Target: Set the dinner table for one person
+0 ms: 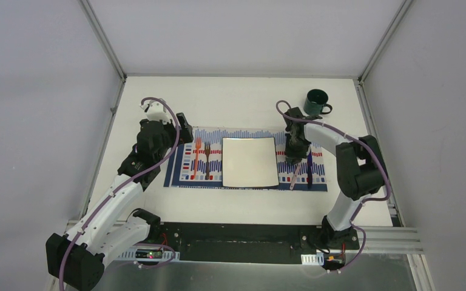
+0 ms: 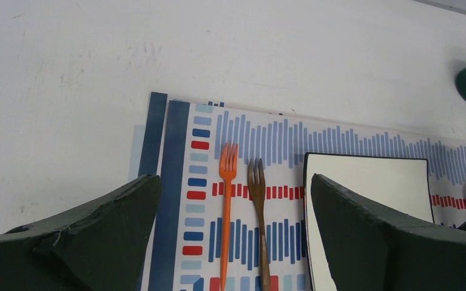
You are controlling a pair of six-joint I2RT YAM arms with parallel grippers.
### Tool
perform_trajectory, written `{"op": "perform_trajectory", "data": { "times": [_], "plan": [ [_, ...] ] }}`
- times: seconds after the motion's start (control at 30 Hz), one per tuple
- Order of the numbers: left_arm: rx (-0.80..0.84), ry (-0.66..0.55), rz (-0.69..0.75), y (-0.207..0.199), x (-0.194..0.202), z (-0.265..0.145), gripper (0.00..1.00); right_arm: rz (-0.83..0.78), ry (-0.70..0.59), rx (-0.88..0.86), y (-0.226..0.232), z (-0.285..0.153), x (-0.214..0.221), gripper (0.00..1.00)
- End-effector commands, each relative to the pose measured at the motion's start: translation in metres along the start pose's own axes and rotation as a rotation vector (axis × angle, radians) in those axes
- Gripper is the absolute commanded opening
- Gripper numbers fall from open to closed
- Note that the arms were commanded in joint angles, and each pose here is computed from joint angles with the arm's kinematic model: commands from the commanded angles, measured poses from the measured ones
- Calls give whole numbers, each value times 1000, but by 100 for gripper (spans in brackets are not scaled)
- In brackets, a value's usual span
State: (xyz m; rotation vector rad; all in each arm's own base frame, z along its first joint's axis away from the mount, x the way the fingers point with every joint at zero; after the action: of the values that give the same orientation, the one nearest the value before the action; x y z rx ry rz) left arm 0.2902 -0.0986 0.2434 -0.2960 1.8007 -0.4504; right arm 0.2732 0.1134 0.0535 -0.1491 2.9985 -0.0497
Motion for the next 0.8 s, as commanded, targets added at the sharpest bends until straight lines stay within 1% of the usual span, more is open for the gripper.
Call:
{"op": "perform_trajectory", "data": {
  "times": [0.0,0.13,0.23,0.33,0.47,0.57,0.63,0.7,0.73,0.77],
  "plan": [
    [22,-58,4,-7,-15,-3,99,-37,-48,-49,12,-18,2,18],
    [23,-57,7,-8,-16,-2,99,-26,-13,-34,7,-20,19,18],
    [22,-59,7,-8,-17,-3,99,7,-12,1,1,-26,29,18],
    [25,-60,6,-8,-17,-2,99,26,-4,39,-6,-28,35,20],
    [33,-64,5,-10,-19,-3,99,35,41,114,-15,-22,38,20],
    [28,-69,8,-9,-20,-5,99,39,43,93,-10,-19,37,20],
    [26,-71,10,-8,-21,-6,99,40,37,5,2,-19,36,19],
    [24,-71,10,-8,-21,-6,99,42,23,-59,12,-20,32,16],
    [24,-69,10,-8,-21,-6,99,42,14,-69,14,-21,30,10],
    [23,-69,10,-8,-21,-6,99,44,12,-104,20,-23,30,2]
  ]
}}
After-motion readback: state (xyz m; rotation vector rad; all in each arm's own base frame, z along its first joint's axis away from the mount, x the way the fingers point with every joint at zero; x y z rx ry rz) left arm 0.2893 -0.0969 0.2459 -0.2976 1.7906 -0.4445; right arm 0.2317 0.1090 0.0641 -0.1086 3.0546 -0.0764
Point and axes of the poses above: each gripper's point midway between its finger pads, its own z axis out along the fingers, its own y axis along the line the jaws close on, x = y × z, the point moved 3 cm from there along -z, back along the fingers, and after that the axes turned 13 degrees about -z, right-handed, at the moved point
